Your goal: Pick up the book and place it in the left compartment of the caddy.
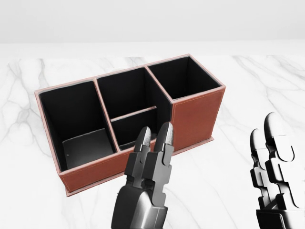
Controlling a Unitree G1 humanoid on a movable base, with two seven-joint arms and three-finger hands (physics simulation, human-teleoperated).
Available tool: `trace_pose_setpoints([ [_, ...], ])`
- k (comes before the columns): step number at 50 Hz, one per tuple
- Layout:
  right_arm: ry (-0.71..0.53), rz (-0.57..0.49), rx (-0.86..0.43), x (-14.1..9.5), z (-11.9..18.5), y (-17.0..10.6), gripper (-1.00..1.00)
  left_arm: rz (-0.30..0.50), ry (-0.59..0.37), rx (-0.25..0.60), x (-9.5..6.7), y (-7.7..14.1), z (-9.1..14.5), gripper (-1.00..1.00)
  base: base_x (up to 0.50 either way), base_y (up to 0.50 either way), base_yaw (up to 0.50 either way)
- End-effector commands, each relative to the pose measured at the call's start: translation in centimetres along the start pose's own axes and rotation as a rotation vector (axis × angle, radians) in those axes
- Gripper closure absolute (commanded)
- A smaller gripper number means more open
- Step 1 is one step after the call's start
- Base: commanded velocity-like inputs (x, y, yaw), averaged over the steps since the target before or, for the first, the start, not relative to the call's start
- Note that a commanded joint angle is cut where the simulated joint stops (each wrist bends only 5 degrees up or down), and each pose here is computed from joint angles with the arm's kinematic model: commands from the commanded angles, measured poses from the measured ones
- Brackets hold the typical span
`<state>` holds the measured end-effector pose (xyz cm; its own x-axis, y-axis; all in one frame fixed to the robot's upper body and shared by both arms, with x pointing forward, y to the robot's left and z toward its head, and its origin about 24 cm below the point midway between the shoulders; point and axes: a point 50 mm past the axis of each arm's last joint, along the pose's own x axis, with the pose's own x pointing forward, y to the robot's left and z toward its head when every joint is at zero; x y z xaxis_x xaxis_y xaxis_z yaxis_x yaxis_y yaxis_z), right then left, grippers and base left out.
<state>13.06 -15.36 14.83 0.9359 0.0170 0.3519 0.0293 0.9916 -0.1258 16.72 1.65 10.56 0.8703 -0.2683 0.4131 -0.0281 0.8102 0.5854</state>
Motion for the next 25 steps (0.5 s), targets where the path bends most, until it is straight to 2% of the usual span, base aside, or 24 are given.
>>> trace_pose_setpoints([
  [1,0.003,0.003,0.001,0.0,-0.1,0.1,-1.00,0.076,-0.013,0.056,-0.6,1.2,0.0,-1.00,0.00,0.00,0.00],
  [12,0.002,0.004,0.001,0.1,-0.1,0.1,-1.00,0.025,0.054,0.100,-0.2,-0.2,-2.1,-1.00,0.00,0.00,0.00],
  [16,0.002,0.004,0.001,0.1,-0.1,0.1,-1.00,0.005,0.084,0.162,0.1,-0.8,-3.5,-1.00,0.00,0.00,0.00],
  [20,0.002,0.006,0.001,0.1,-0.1,0.1,-1.00,0.027,0.111,0.228,0.3,-0.7,-4.7,-1.00,0.00,0.00,0.00],
  [24,0.002,0.007,0.001,0.1,-0.1,0.1,-1.00,0.091,0.138,0.266,0.8,0.1,-5.5,-1.00,0.00,0.00,0.00],
  [25,0.002,0.005,0.002,0.1,-0.1,0.1,-1.00,0.137,0.153,0.281,1.1,0.6,-5.8,-1.00,0.00,0.00,0.00],
])
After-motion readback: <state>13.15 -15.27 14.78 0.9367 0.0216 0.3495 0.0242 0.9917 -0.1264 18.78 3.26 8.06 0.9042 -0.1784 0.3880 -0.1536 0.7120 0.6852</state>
